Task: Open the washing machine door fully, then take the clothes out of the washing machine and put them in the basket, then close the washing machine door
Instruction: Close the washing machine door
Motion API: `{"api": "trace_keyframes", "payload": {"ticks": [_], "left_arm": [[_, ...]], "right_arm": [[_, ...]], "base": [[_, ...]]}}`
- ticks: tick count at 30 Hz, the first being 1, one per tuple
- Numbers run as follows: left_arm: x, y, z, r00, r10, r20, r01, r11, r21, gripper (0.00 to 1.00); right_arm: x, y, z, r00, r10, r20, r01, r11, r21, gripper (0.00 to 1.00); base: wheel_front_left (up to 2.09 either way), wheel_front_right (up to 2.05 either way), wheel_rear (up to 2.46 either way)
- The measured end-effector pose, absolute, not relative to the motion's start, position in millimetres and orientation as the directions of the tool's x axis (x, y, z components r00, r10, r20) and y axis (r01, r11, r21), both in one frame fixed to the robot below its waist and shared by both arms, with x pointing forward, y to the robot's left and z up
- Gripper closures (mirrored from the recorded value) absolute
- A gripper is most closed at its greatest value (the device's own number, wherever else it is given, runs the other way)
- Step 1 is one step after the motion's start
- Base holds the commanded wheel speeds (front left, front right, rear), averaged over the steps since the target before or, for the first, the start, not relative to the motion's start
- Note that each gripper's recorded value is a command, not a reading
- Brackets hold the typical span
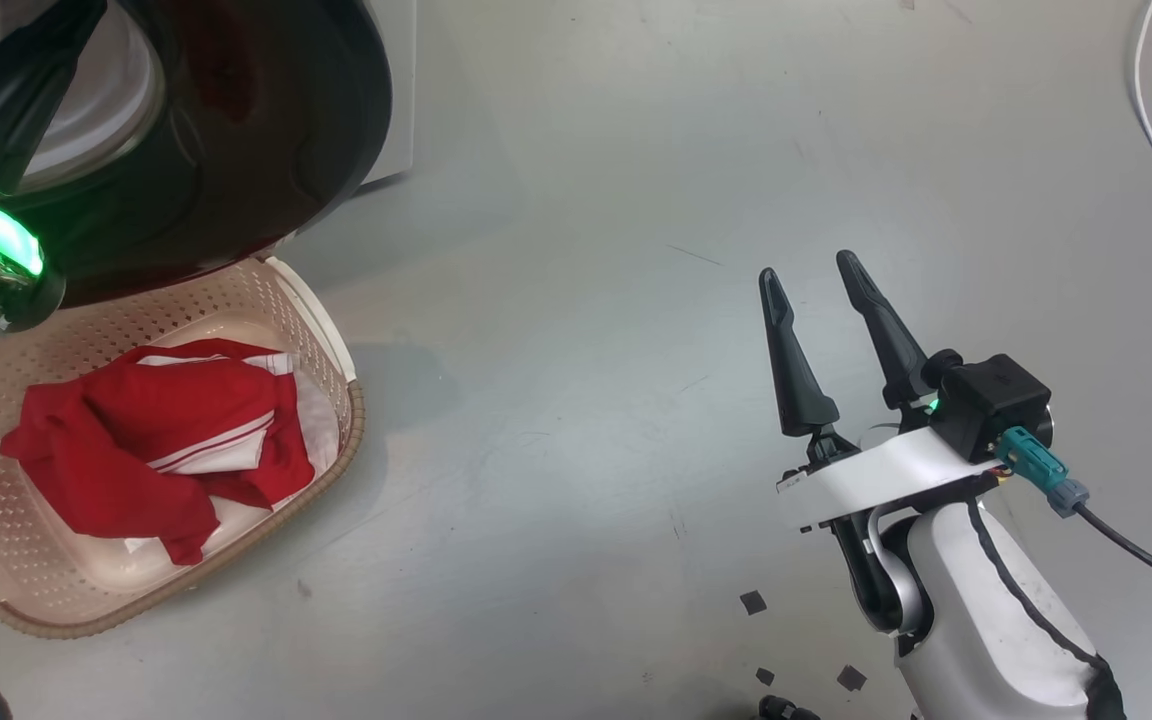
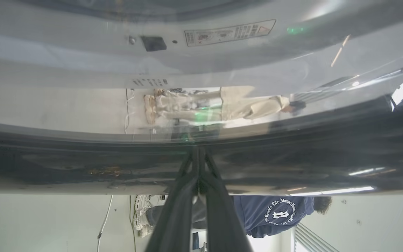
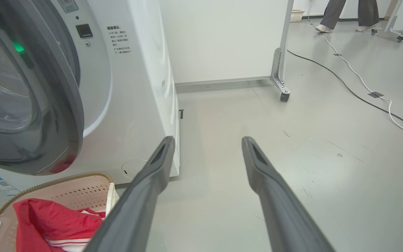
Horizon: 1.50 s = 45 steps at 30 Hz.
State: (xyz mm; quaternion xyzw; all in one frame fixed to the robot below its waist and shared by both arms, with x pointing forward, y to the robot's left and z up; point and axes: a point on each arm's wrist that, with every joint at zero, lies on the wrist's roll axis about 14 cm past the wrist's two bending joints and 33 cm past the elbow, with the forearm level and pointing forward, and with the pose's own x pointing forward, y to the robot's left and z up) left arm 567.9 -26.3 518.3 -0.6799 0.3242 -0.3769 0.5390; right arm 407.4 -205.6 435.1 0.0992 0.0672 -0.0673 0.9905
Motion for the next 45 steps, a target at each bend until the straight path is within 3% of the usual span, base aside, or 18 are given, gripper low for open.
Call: {"api": "trace_keyframes", "payload": {"ticks": [9,18,27,29,31,32,33,45], "left_arm": [[566.1,-25.4,519.2,0.486,-0.86,0.156,-0.022,-0.19,-0.981,1.0],[540.5,-10.5,530.0,0.488,-0.835,0.253,0.039,-0.269,-0.962,1.0],[499.2,19.4,510.1,0.564,-0.795,0.222,-0.001,-0.27,-0.963,1.0],[491.1,27.8,507.6,0.589,-0.779,0.214,-0.011,-0.272,-0.962,0.76],[482.3,35.8,505.7,0.612,-0.763,0.208,-0.021,-0.279,-0.96,0.38],[477.3,39.0,503.6,0.621,-0.758,0.2,-0.029,-0.277,-0.96,0.08],[472.3,43.0,501.0,0.633,-0.75,0.192,-0.035,-0.275,-0.961,0.0],[425.6,99.1,473.4,0.803,-0.594,0.047,-0.109,-0.225,-0.968,0.0]], "right_arm": [[412.4,-207.1,438.9,0.983,-0.13,-0.132,0.154,0.97,0.189,0.0],[418.5,-198.1,445.7,0.989,-0.103,-0.107,0.124,0.971,0.206,0.0],[423.2,-187.5,453.1,0.994,-0.073,-0.081,0.088,0.974,0.21,0.0],[421.5,-184.6,451.4,0.994,-0.066,-0.086,0.083,0.974,0.21,0.0],[419.6,-179.8,448.8,0.994,-0.053,-0.094,0.072,0.975,0.208,0.0],[418.8,-177.8,448.2,0.994,-0.048,-0.095,0.067,0.976,0.206,0.0],[418.0,-175.8,447.8,0.994,-0.043,-0.096,0.062,0.976,0.208,0.0],[413.6,-153.7,455.5,0.997,0.026,-0.076,-0.009,0.976,0.216,0.0]], "base": [[0.0,0.0,0.0],[0.0,0.0,0.0],[0.0,0.0,0.0],[0.0,0.0,0.0],[0.0,0.0,0.0],[0.0,0.0,0.0],[0.0,0.0,0.0],[0.0,0.0,0.0]]}}
